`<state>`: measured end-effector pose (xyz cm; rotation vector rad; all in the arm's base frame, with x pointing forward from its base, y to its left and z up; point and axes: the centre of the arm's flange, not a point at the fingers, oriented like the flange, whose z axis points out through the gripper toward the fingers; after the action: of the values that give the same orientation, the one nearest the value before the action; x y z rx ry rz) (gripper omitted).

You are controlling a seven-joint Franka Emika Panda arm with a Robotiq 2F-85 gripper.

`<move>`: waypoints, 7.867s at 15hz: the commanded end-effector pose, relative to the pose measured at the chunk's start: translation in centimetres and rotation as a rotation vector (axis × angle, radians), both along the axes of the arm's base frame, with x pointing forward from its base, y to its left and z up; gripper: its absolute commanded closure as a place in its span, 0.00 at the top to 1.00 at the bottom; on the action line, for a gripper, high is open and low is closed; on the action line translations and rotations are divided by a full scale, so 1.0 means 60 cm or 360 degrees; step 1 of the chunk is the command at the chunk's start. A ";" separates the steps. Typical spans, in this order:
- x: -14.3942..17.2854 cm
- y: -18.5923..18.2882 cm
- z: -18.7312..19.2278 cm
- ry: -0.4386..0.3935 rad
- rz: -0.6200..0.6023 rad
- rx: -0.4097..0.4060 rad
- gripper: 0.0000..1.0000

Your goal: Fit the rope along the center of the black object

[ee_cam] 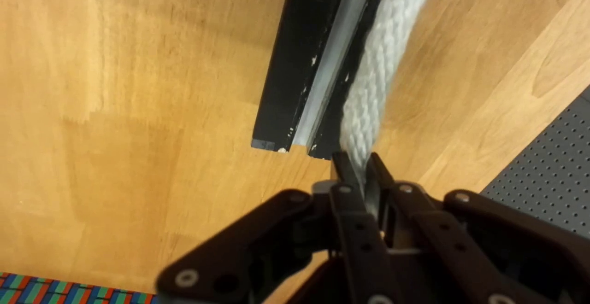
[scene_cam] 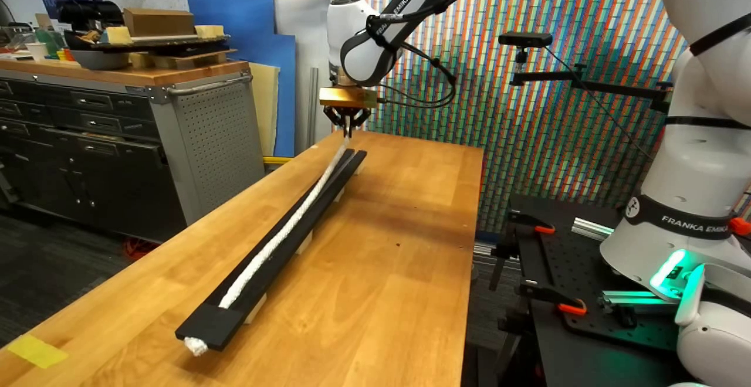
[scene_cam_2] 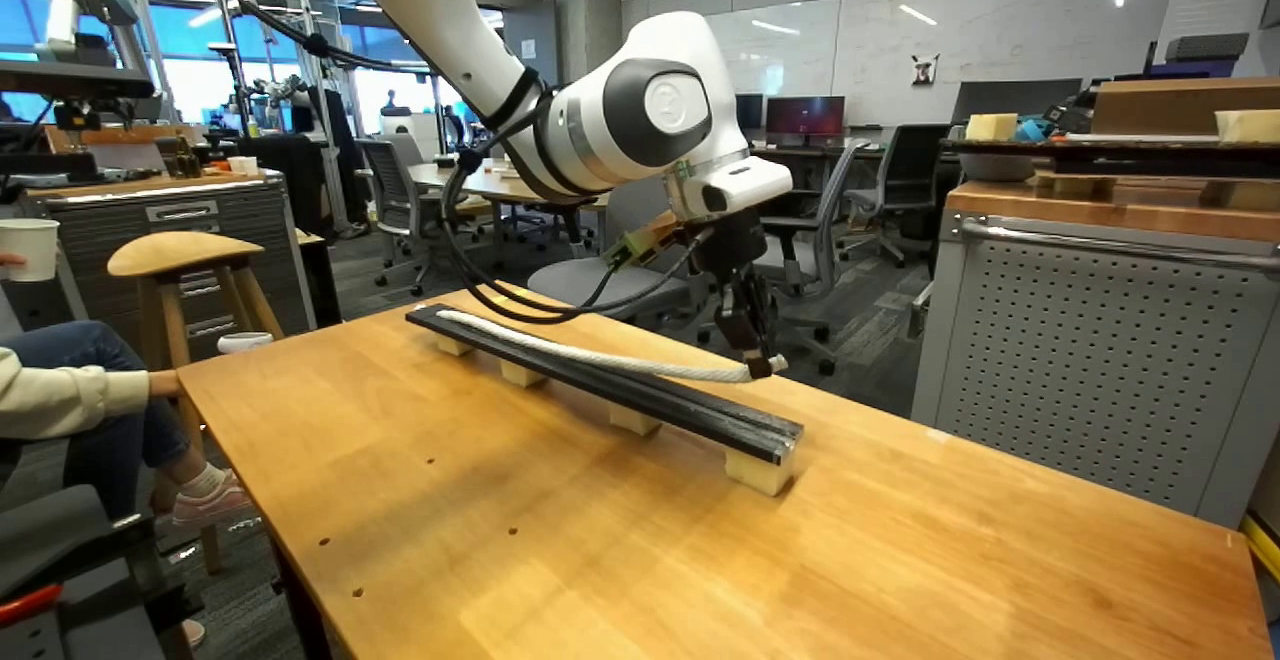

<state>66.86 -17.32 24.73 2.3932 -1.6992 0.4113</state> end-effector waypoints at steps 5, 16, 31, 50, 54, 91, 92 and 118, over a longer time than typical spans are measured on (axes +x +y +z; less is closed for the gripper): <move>0.017 -0.031 -0.019 0.0059 -0.0040 -0.0004 0.03; 0.025 -0.037 -0.047 0.0111 -0.0061 0.0019 0.03; 0.014 -0.051 -0.032 0.0105 -0.0077 0.0012 0.74; -0.007 0.402 0.192 0.0180 0.0875 -0.0020 1.00; -0.022 0.529 0.179 0.0275 0.1109 -0.0014 1.00; 0.004 0.888 -0.007 0.0401 0.1862 0.0228 0.45; 0.008 0.884 -0.009 0.0392 0.1859 0.0215 0.38; -0.054 0.810 -0.040 0.0535 0.1677 0.0175 0.00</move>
<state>64.89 32.38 21.74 3.0426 -0.1976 -0.0043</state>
